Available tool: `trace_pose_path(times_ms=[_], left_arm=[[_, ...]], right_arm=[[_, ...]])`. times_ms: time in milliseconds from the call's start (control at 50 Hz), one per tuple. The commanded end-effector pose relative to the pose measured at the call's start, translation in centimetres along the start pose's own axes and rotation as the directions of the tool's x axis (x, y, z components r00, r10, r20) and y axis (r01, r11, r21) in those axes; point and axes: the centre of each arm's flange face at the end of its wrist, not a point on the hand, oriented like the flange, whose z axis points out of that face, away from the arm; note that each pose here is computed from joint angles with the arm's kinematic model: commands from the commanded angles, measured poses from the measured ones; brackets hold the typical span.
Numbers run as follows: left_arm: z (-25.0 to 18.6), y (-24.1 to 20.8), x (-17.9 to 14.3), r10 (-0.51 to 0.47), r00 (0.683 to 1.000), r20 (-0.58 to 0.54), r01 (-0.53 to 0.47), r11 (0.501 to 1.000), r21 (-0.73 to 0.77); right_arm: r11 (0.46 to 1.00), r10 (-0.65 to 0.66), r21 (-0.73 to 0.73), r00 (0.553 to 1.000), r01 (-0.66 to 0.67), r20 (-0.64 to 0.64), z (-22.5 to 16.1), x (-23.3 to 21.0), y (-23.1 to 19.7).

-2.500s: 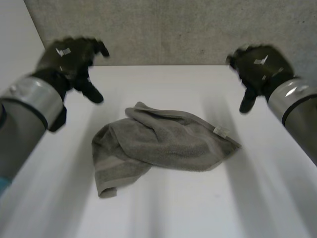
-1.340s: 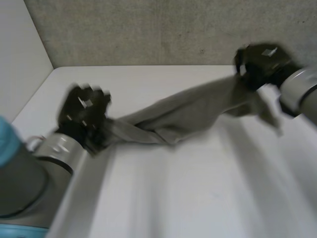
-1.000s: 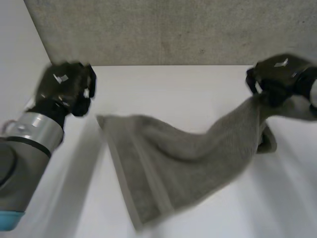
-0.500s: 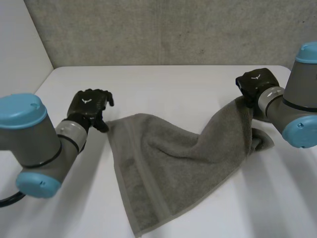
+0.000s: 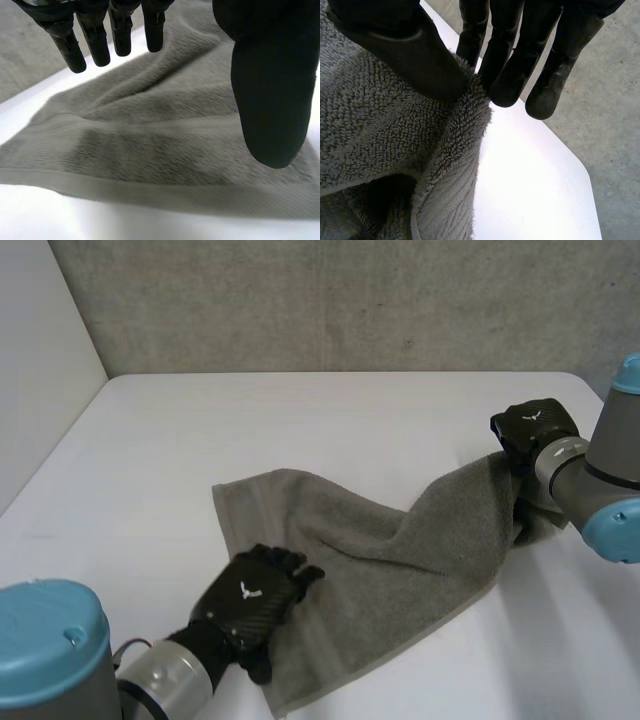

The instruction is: Fold the towel.

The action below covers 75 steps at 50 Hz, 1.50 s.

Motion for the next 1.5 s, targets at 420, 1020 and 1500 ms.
trace_pose_path(times_ms=[420,1020,1500], left_arm=[[0.2,3.0,3.3,0.059,0.994,-0.094,-0.061,0.998,-0.012],[2.3,2.5,3.0,0.073,0.995,-0.062,-0.068,0.995,0.074],[-0.1,2.0,4.8,0.085,0.987,-0.135,-0.082,0.996,0.028]], right_arm=[[1.0,0.003,-0.026,1.0,-0.002,0.01,-0.3,-0.3,0.8],[1.0,0.001,-0.027,1.0,0.0,0.014,-0.4,-0.5,1.1],[1.0,0.0,-0.024,1.0,0.0,0.014,-0.5,-0.5,0.9]])
